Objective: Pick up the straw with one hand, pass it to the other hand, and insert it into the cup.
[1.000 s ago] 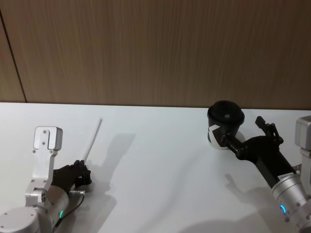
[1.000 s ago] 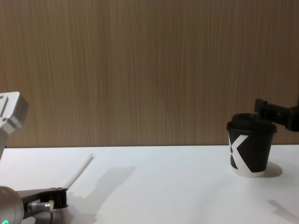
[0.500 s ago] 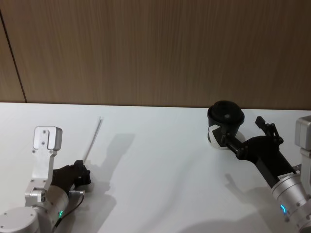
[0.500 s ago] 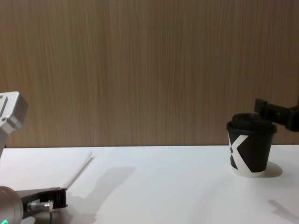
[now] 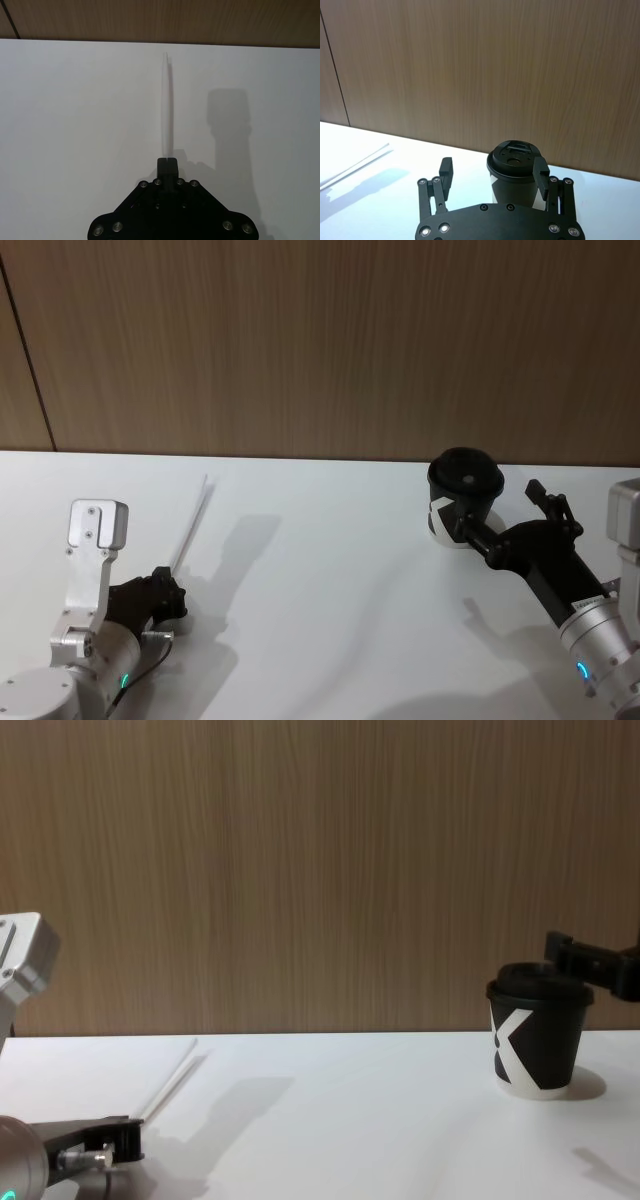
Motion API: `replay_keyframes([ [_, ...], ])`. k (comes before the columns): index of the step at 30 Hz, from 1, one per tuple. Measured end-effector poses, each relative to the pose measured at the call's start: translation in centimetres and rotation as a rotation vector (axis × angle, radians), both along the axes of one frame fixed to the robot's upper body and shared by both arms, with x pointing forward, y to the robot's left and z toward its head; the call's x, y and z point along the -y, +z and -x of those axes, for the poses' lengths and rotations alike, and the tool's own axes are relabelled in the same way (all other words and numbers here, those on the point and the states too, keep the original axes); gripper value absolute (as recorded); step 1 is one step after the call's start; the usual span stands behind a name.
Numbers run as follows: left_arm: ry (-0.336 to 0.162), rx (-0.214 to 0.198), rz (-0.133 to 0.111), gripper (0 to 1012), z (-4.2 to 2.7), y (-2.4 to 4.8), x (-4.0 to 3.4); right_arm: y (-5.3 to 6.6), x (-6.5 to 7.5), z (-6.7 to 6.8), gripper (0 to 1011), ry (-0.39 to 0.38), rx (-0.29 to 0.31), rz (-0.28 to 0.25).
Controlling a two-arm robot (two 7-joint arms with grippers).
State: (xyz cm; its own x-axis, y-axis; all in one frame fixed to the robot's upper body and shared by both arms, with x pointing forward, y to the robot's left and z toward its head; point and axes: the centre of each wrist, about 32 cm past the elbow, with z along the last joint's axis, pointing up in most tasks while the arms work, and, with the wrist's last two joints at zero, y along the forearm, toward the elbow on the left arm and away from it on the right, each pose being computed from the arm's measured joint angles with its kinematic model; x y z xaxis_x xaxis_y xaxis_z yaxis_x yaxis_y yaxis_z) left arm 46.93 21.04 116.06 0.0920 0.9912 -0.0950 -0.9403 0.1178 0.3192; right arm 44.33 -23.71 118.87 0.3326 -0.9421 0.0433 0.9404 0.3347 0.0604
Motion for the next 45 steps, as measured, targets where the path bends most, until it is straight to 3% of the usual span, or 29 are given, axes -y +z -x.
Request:
replay_keyframes([
  [7, -0.017, 0.040, -0.023, 0, 0.22, 0.05, -0.07, 0.0, 0.0, 0.0, 1001, 0.000, 0.000, 0.000],
  [14, -0.061, 0.134, -0.060, 0, 0.68, 0.74, -0.41, 0.0, 0.0, 0.0, 1001, 0.000, 0.000, 0.000],
  [16, -0.066, 0.144, -0.062, 0, 0.73, 0.83, -0.45, 0.0, 0.0, 0.0, 1001, 0.000, 0.000, 0.000],
  [22, -0.114, 0.229, -0.082, 0, 1.11, 1.82, -0.98, 0.0, 0.0, 0.0, 1001, 0.000, 0.000, 0.000],
  [24, -0.146, 0.275, -0.090, 0, 1.28, 2.42, -1.30, 0.0, 0.0, 0.0, 1001, 0.000, 0.000, 0.000],
  [25, -0.146, 0.275, -0.090, 0, 1.28, 2.42, -1.30, 0.0, 0.0, 0.0, 1001, 0.000, 0.000, 0.000],
  [32, -0.240, 0.379, -0.109, 0, 1.58, 4.04, -2.13, 0.0, 0.0, 0.0, 1001, 0.000, 0.000, 0.000],
  [41, -0.361, 0.473, -0.134, 0, 1.55, 5.91, -2.84, 0.0, 0.0, 0.0, 1001, 0.000, 0.000, 0.000],
  [45, -0.400, 0.493, -0.138, 0, 1.47, 6.38, -2.90, 0.0, 0.0, 0.0, 1001, 0.000, 0.000, 0.000],
])
